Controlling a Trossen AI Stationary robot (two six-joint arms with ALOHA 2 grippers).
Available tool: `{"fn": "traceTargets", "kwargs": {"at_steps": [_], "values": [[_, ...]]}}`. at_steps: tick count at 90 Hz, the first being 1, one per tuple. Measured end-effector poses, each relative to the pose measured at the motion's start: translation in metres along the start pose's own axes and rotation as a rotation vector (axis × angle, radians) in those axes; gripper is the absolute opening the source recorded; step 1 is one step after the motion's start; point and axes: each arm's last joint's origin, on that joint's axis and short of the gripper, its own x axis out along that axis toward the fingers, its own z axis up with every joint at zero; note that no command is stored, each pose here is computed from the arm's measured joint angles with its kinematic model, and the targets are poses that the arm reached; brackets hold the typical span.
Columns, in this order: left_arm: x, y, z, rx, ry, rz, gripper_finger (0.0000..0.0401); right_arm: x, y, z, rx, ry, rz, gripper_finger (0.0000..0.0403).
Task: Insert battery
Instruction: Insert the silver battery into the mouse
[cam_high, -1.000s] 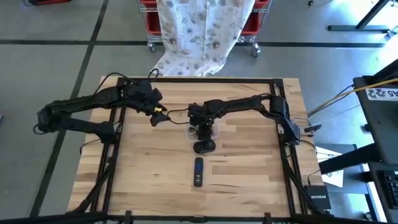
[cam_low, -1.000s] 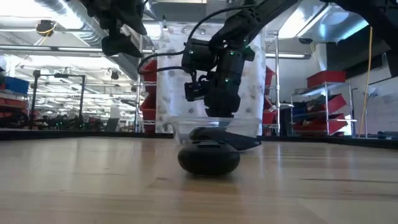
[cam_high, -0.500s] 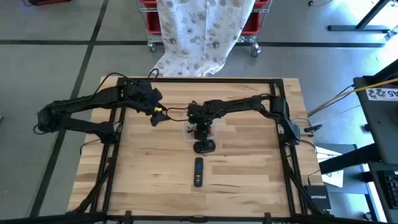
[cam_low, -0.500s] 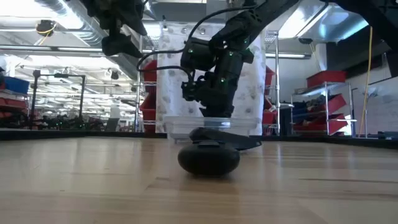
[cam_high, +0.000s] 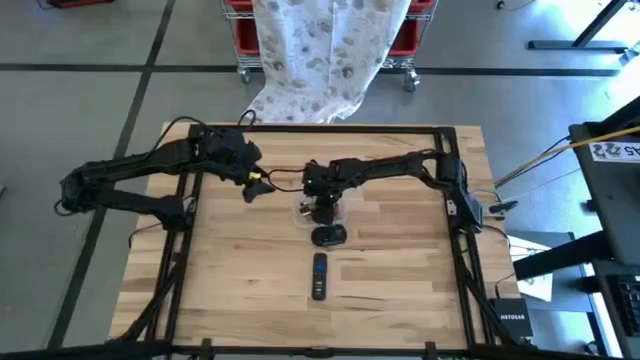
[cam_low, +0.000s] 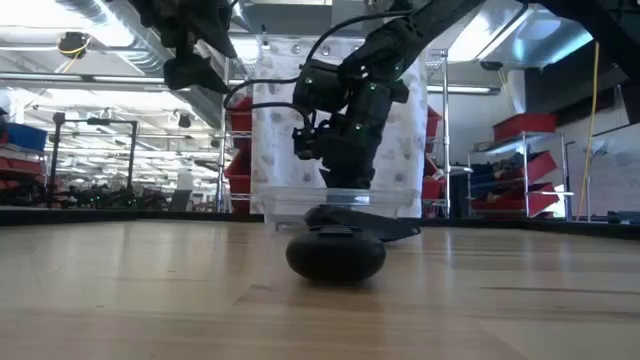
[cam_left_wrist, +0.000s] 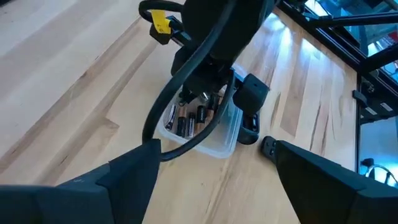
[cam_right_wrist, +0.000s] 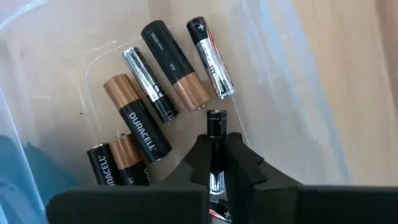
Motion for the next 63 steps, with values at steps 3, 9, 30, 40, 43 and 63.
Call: {"fn": "traceTargets", "kwargs": {"at_steps": [3, 9, 30, 40, 43, 63], "values": [[0.000, 0.000, 0.000, 0.000, 0.000, 0.000, 0.0296, 0.000, 0.000, 0.000, 0.000, -0.002, 0.000, 0.0000], [0.000, 0.000, 0.000, 0.000, 0.000, 0.000, 0.0296, 0.000, 0.000, 0.000, 0.000, -0.002, 0.001, 0.0000], [0.000, 0.000, 0.000, 0.001, 0.000, 0.000, 0.0296, -0.005, 0.001, 0.002, -0.001, -0.014, 0.003, 0.0005], [0.000, 0.000, 0.000, 0.001, 0.000, -0.001, 0.0296, -0.009, 0.002, 0.002, -0.003, -0.020, -0.005, 0.0004], [0.000, 0.000, 0.000, 0.001, 0.000, 0.000, 0.0296, -0.010, 0.002, 0.003, -0.004, -0.023, -0.005, 0.0003], [0.000, 0.000, 0.000, 0.000, 0.000, 0.000, 0.0296, -0.014, 0.004, 0.002, -0.006, -0.013, 0.034, 0.0001]]}}
